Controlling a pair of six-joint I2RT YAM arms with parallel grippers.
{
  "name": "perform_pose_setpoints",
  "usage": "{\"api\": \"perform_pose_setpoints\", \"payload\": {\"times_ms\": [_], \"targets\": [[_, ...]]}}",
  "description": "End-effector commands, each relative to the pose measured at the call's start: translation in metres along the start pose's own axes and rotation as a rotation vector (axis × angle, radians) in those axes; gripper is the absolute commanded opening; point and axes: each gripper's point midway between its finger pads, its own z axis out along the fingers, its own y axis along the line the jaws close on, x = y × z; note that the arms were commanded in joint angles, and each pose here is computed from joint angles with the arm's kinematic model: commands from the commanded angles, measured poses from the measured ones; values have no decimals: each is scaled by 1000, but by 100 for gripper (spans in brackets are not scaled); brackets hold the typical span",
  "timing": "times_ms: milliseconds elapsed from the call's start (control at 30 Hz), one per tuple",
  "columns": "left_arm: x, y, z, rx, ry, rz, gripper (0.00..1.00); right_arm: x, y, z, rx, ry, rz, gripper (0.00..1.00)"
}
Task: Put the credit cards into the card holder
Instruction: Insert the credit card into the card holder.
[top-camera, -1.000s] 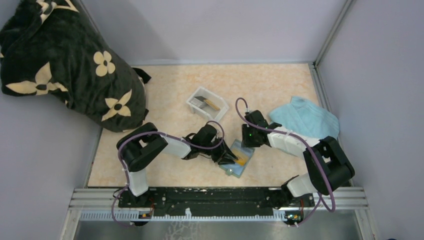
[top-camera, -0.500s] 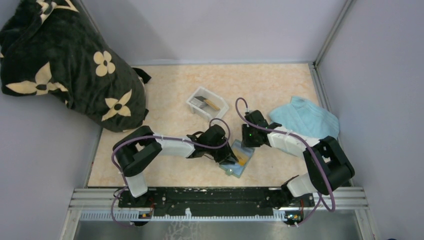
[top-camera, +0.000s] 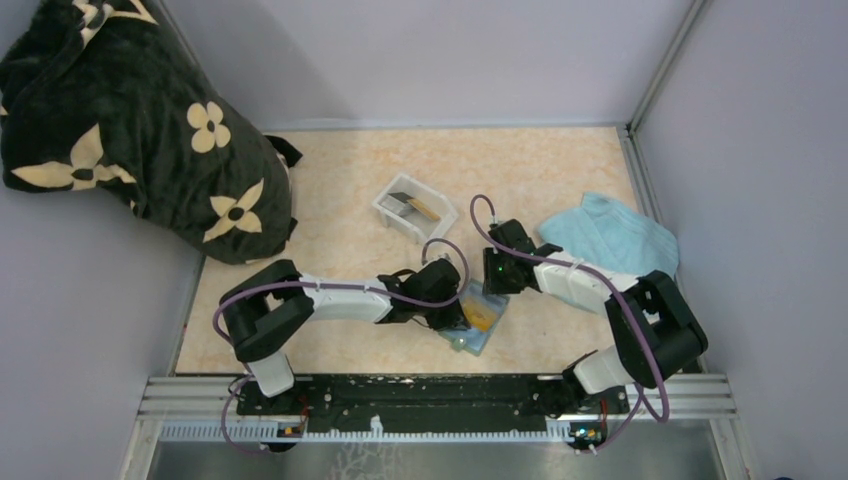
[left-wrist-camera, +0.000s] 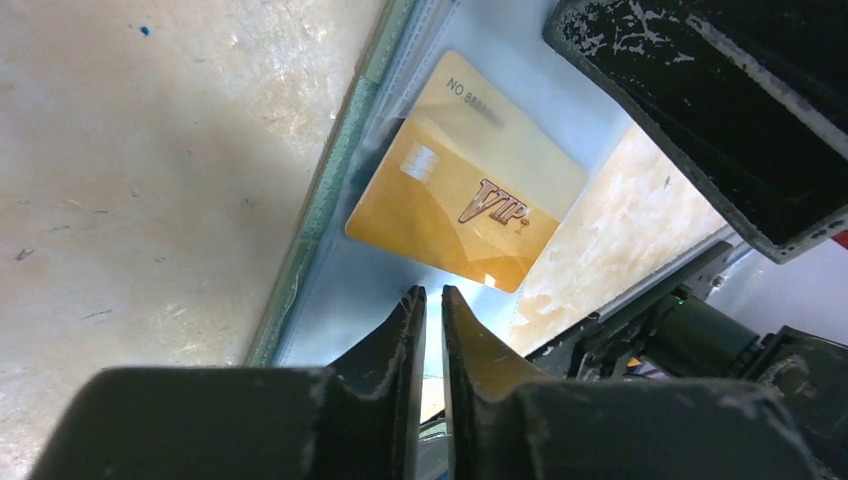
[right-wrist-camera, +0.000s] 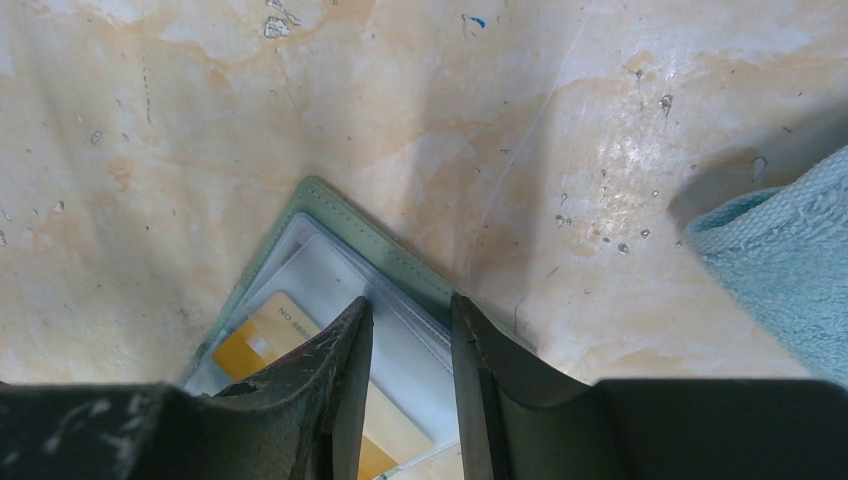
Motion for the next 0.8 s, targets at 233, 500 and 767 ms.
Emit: {"api": "perform_pose_setpoints", "payload": {"times_ms": [233, 500, 767], "targets": [[30, 79, 4, -344, -1, 218, 0, 29, 2, 24, -32, 96, 6, 34], [41, 79, 17, -387, -35, 273, 0, 29, 2, 22, -35, 95, 5, 34], [38, 87, 20, -452, -115, 250, 3, 33, 2, 23, -39, 104, 7, 34]]}}
